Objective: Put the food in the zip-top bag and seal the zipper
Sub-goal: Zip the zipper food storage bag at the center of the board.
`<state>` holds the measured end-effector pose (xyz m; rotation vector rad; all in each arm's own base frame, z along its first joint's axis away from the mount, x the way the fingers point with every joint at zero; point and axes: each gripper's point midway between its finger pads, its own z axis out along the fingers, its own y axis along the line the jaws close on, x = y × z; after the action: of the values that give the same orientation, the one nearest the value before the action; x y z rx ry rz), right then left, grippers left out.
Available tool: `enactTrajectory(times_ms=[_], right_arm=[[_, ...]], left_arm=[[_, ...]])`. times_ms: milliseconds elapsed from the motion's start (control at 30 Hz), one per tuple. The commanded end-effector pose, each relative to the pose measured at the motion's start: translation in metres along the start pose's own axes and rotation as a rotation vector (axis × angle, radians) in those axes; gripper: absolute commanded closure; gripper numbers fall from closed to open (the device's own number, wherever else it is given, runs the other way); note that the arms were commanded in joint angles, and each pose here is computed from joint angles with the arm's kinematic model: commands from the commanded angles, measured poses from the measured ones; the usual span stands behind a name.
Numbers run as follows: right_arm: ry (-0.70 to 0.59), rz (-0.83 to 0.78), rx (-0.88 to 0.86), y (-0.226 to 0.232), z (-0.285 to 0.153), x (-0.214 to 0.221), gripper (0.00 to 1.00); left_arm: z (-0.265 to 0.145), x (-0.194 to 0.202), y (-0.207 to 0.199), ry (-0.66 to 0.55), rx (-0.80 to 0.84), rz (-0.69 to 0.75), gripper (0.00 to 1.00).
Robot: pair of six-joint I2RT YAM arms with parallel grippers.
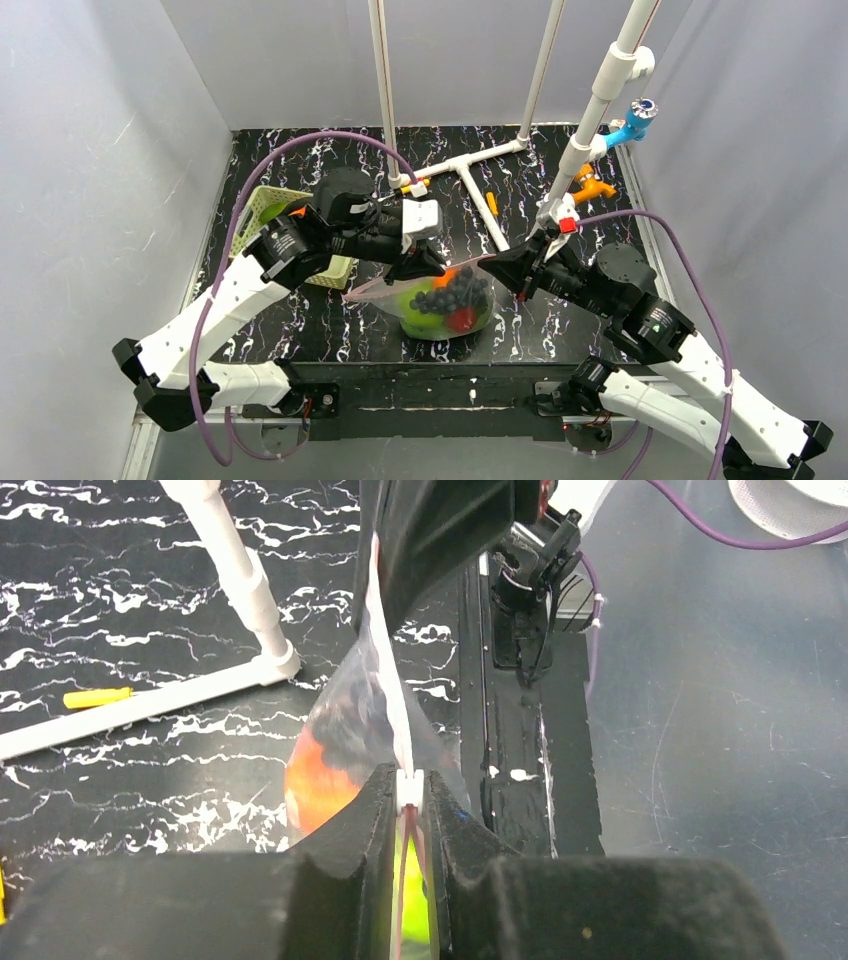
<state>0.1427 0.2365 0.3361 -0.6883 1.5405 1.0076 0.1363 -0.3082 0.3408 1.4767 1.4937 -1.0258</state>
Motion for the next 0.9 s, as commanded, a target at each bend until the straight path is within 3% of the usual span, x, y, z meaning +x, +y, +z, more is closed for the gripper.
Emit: enactTrajectory(times_ms=[0,567,867], right_arm=[[-0.145,-0.036,0.175,-0.028,-0.015,-0.034,0.99],[-0.223,0.012,0.523,-0.088,-0.039,-0.027,0.99],[-0.222,0.007,0.559,-0.096,-0.036,-0.025,0.99]], left_arm=[[-0.029,0.03,-0.019,0.094,-0.014,-0.063,1.0],[-0.08,0.081,-0.021,0.169,-0.286,-0.107,1.0],[-0.094,0.092,-0.026,0.174,-0.335,-0.119,1.0]])
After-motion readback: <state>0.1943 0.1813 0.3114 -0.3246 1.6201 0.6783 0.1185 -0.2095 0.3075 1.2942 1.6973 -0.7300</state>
